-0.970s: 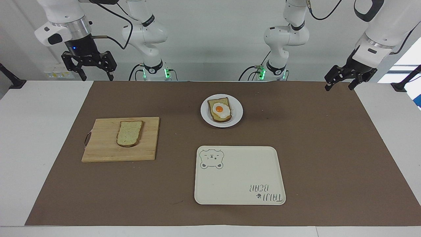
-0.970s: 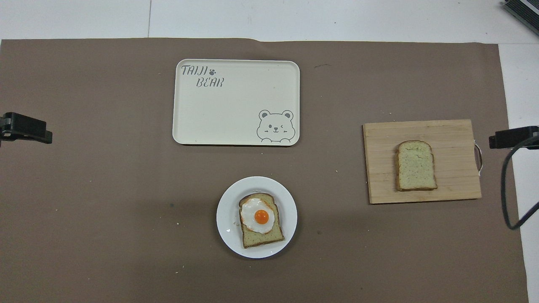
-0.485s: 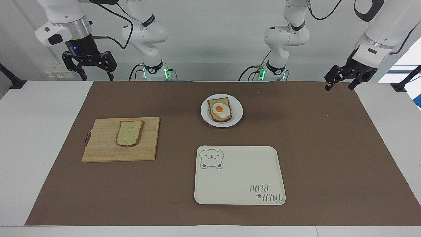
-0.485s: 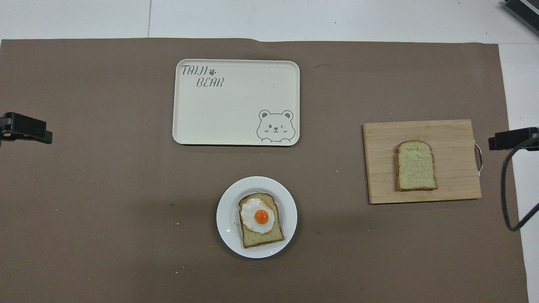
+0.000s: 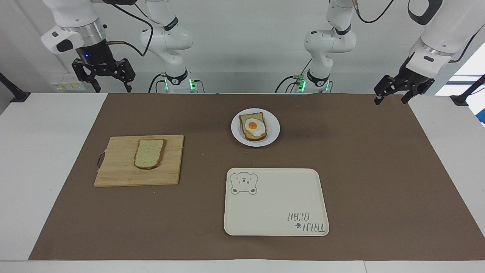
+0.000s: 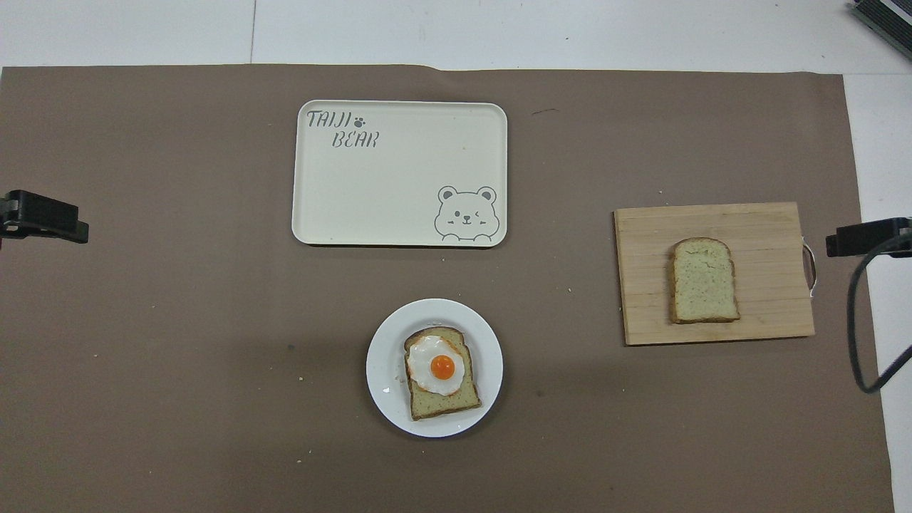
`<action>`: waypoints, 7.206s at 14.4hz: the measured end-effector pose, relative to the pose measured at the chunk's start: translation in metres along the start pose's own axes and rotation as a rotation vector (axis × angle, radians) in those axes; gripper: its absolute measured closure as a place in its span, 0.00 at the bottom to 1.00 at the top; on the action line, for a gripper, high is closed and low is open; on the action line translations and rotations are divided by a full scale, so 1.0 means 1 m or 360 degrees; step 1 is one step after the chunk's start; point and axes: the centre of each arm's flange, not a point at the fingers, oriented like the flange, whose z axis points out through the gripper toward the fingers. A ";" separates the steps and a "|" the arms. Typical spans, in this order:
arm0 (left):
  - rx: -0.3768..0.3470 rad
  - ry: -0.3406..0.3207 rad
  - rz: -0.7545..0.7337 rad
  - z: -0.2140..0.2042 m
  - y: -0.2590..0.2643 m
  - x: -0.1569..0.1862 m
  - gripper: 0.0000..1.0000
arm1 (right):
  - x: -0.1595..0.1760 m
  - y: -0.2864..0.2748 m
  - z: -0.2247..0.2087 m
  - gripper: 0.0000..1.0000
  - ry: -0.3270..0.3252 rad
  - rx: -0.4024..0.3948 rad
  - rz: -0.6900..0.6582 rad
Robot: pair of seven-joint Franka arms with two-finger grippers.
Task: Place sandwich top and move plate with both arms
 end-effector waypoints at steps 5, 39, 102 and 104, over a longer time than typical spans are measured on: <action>0.0000 0.0000 0.0000 0.000 0.000 0.000 0.00 | 0.000 0.000 0.002 0.00 -0.0008 0.0000 0.0000; 0.0000 0.0000 0.0000 0.000 0.000 0.000 0.00 | 0.050 -0.011 0.165 0.00 -0.0031 -0.0002 -0.0182; 0.0000 0.0000 0.0000 0.000 0.000 0.000 0.00 | 0.034 0.059 0.325 0.94 -0.0127 0.0274 -0.0108; 0.0000 0.0000 0.0000 0.000 0.000 0.000 0.00 | 0.037 0.058 0.303 0.94 -0.0115 0.0285 -0.0121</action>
